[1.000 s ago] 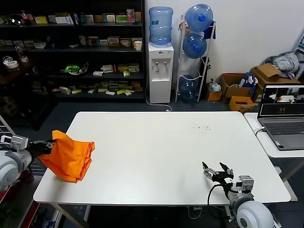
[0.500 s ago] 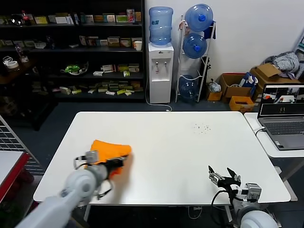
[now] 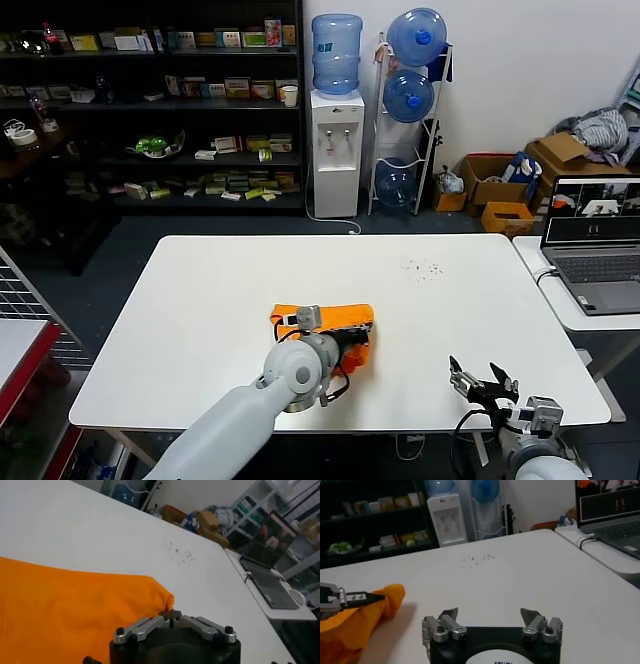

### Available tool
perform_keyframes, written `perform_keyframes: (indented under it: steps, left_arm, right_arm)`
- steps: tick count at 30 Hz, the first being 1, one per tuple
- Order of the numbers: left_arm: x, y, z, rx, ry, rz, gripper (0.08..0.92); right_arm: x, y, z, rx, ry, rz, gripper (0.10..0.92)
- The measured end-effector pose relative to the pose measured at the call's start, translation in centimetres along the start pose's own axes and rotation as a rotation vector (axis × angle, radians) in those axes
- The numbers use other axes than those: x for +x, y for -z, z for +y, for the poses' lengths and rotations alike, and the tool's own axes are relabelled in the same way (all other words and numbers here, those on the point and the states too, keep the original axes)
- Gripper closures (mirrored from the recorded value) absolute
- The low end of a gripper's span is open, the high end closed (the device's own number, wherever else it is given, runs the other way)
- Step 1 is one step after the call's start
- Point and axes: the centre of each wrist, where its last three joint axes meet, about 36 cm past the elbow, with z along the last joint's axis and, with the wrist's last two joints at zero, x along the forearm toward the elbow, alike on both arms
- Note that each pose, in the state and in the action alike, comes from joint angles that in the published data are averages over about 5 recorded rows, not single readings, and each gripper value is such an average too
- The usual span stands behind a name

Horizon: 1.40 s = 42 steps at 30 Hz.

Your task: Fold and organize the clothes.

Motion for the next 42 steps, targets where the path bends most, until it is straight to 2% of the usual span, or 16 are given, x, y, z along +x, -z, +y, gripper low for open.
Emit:
perform_keyframes:
  steps: [10,17,23,26,28,34,37,42]
  left_arm:
    - [-1.6,-0.7,-3.3,-0.021,-0.025,0.018,0.892]
    - [-0.9,-0.4,-4.8,0.012,-0.057,0.003,0.713]
    - [2.4,0.5,-4.5,0.062,-0.095,-0.047,0.54]
    - [4.5,0.7,-2.2,0.079,-0.089,-0.104,0.453]
    - [5.9,0.4,0.3,0.084,-0.068,-0.158,0.392]
    - [10.4,-3.1,9.3,0.045,0.022,-0.369,0.226]
    - [12.8,-5.4,13.1,-0.002,0.071,-0.469,0.185]
    - [16.6,-8.5,17.5,-0.12,0.141,-0.619,0.177]
  right_arm:
    - [0.1,-0.1,-0.1,0.005,0.005,-0.006,0.2]
    - [-0.1,0.2,-0.5,0.025,0.036,-0.058,0.2]
    - [-0.3,0.7,-1.2,0.06,0.082,-0.113,0.2]
    - [-0.5,0.5,-1.8,0.078,0.106,-0.145,0.2]
    - [-0.6,0.3,-2.3,0.089,0.121,-0.17,0.2]
    - [-1.0,-0.2,-4.3,0.115,0.149,-0.26,0.2]
    - [-1.4,-0.6,-5.6,0.127,0.155,-0.31,0.2]
    - [-1.9,-1.3,-7.8,0.146,0.146,-0.381,0.2]
